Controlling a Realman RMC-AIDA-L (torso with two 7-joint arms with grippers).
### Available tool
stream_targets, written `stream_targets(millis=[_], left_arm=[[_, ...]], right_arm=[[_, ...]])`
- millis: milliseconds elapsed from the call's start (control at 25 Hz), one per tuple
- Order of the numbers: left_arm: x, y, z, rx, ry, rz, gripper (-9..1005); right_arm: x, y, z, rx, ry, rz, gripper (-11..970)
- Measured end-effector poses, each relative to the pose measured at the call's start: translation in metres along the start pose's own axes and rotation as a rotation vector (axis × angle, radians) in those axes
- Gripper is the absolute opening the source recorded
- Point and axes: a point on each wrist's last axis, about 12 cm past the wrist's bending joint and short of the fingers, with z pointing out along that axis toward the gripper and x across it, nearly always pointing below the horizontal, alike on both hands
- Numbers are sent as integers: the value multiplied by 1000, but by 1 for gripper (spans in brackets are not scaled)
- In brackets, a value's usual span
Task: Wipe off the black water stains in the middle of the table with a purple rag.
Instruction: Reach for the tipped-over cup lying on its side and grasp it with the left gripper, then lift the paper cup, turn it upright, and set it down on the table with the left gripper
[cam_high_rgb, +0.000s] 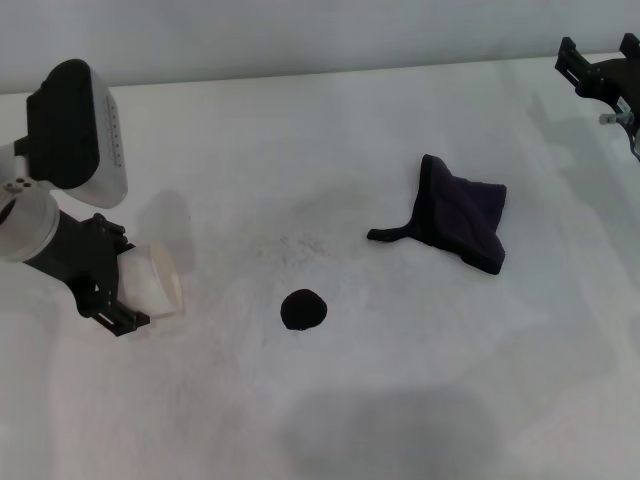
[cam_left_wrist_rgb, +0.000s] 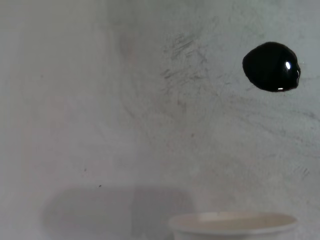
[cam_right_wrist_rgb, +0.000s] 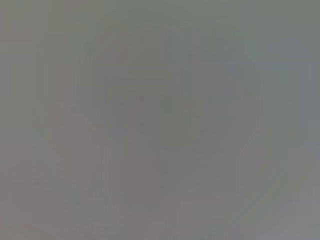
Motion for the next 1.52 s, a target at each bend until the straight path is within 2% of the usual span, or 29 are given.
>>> stream_targets(millis=[280, 440, 600, 800, 1160, 1440, 1520], left_arm=[[1, -1, 2, -2, -11, -14, 888], [-4, 2, -1, -31, -67, -53, 888], [-2, 10, -7, -120, -171, -144, 888], [6, 12, -5, -218, -325, -259, 888], [27, -5, 3, -284, -544, -357, 887], [47, -27, 12, -403, -802, -410, 885], [52, -32, 17, -424, -842, -434, 884]], right_arm=[[-1, -1, -1, -2, -8, -1, 868], [1, -4, -2, 5, -5, -1, 868], [1, -5, -3, 11, -5, 2, 868], [0, -6, -3, 14, -8, 1, 868], [-3, -8, -1, 16, -17, -6, 868], [-3, -9, -1, 17, -17, -5, 868], [-3, -9, -2, 18, -16, -5, 868]])
